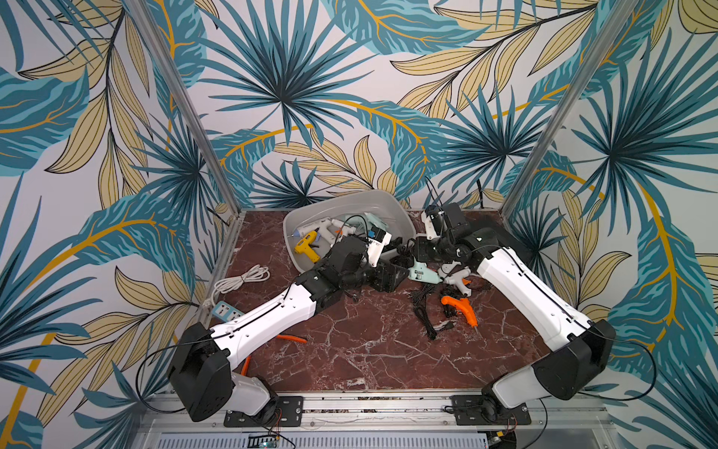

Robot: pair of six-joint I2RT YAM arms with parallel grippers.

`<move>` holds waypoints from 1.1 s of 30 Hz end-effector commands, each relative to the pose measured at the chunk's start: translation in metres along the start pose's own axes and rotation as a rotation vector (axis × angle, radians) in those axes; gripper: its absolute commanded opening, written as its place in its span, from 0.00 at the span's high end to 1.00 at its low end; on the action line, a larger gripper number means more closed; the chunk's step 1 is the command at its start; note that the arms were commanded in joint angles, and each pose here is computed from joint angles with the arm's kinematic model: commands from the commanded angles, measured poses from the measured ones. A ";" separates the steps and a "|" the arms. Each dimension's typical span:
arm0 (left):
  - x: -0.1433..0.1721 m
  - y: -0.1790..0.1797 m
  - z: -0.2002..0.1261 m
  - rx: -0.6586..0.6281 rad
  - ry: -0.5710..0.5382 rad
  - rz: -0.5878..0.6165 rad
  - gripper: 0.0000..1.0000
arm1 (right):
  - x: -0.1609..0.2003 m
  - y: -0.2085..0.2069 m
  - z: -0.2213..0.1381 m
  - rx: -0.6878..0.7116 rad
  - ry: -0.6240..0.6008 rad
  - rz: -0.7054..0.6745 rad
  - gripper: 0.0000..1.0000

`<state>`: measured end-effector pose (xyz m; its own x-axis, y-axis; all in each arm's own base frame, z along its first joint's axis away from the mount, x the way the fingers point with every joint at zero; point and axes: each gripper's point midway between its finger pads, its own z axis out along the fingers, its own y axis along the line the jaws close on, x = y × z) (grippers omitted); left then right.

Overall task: Put the hot melt glue gun into the storage box
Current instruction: Place the hot melt adhesive gun in the storage box.

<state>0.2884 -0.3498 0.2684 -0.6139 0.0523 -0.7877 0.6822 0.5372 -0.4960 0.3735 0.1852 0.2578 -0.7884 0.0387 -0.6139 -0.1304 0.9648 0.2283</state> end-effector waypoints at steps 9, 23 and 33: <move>0.002 0.020 0.006 -0.118 0.013 0.019 0.16 | -0.029 0.046 -0.009 -0.100 -0.092 0.008 1.00; -0.013 0.018 0.012 -0.038 -0.034 -0.039 0.38 | -0.026 0.062 -0.017 -0.161 -0.091 0.004 1.00; -0.021 0.017 0.007 -0.010 -0.063 -0.070 0.72 | -0.026 0.065 -0.020 -0.174 -0.097 -0.008 0.96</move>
<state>0.3123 -0.3447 0.2486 -0.6758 0.0051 -0.7371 0.5979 0.5886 -0.5441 0.3744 0.2377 0.2844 -0.7568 0.0471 -0.6520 -0.2210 0.9202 0.3230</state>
